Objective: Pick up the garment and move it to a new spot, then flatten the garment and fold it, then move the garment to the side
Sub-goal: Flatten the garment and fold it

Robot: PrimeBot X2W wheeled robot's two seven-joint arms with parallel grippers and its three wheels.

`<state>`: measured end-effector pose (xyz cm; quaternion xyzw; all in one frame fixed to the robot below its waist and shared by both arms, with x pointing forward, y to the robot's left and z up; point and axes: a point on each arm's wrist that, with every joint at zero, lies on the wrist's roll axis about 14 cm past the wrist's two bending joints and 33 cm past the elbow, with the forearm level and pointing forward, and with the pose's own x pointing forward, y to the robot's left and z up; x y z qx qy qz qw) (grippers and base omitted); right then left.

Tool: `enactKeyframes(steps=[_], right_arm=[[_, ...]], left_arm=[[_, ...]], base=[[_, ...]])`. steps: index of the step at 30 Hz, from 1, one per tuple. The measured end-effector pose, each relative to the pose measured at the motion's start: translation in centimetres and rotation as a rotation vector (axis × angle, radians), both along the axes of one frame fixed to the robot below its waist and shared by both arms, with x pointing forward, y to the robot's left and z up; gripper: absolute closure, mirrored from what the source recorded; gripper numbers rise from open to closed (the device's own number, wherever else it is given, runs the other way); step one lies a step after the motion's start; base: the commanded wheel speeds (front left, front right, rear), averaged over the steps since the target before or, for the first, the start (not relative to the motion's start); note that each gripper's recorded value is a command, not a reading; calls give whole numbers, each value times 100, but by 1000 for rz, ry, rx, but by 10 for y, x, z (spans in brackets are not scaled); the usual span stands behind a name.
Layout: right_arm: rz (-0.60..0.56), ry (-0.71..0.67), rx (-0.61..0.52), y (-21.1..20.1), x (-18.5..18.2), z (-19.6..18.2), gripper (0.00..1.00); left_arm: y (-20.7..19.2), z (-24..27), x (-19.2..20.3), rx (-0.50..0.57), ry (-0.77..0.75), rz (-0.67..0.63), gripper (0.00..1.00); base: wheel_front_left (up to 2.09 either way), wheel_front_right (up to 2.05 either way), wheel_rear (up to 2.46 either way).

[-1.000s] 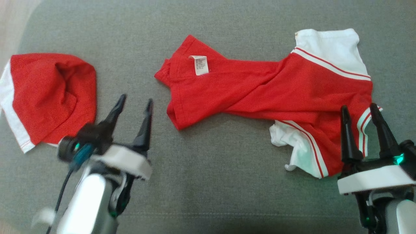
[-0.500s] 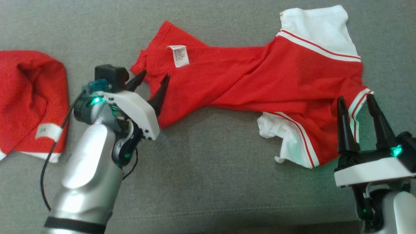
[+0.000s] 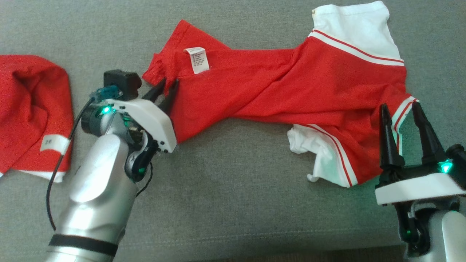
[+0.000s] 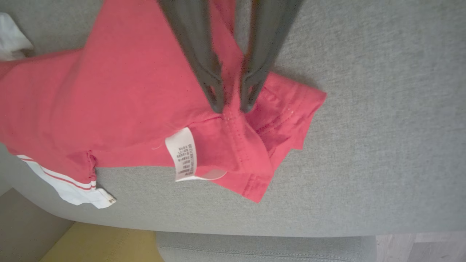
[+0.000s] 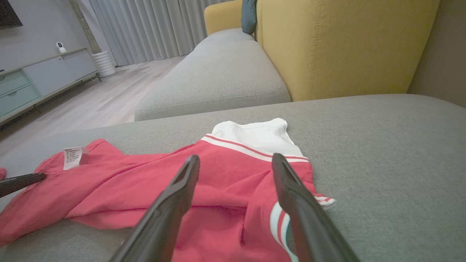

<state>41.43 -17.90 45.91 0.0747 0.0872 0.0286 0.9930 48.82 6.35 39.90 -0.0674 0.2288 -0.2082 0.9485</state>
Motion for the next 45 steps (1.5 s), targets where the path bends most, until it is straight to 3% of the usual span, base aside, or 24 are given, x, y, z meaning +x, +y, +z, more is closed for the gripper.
enactKeyframes(steps=[1,10,19,30,42,43,44,45], right_arm=[[1,-1,3,0,0,0,0],[-4,6,-15,-5,6,2,0],[23,64,-96,-33,75,4,0],[6,330,-116,-53,154,-60,0],[10,491,-132,-49,192,-102,0],[12,493,-132,-48,195,-102,12],[16,495,-131,-47,197,-102,75],[23,502,-135,-45,198,-102,100]], left_arm=[[-1,2,1,2,-7,-6,100],[-3,16,6,-4,-77,-14,100],[-2,33,14,1,-161,-20,100],[-3,40,27,-1,-217,-38,100],[6,24,32,7,-212,-27,100],[6,25,34,8,-215,-27,100],[6,26,35,7,-222,-27,100],[6,27,36,5,-228,-27,100]], base=[[0,0,0],[0,0,0],[0,0,0],[0,0,0],[0,0,0],[0,0,0],[0,0,0],[0,0,0]])
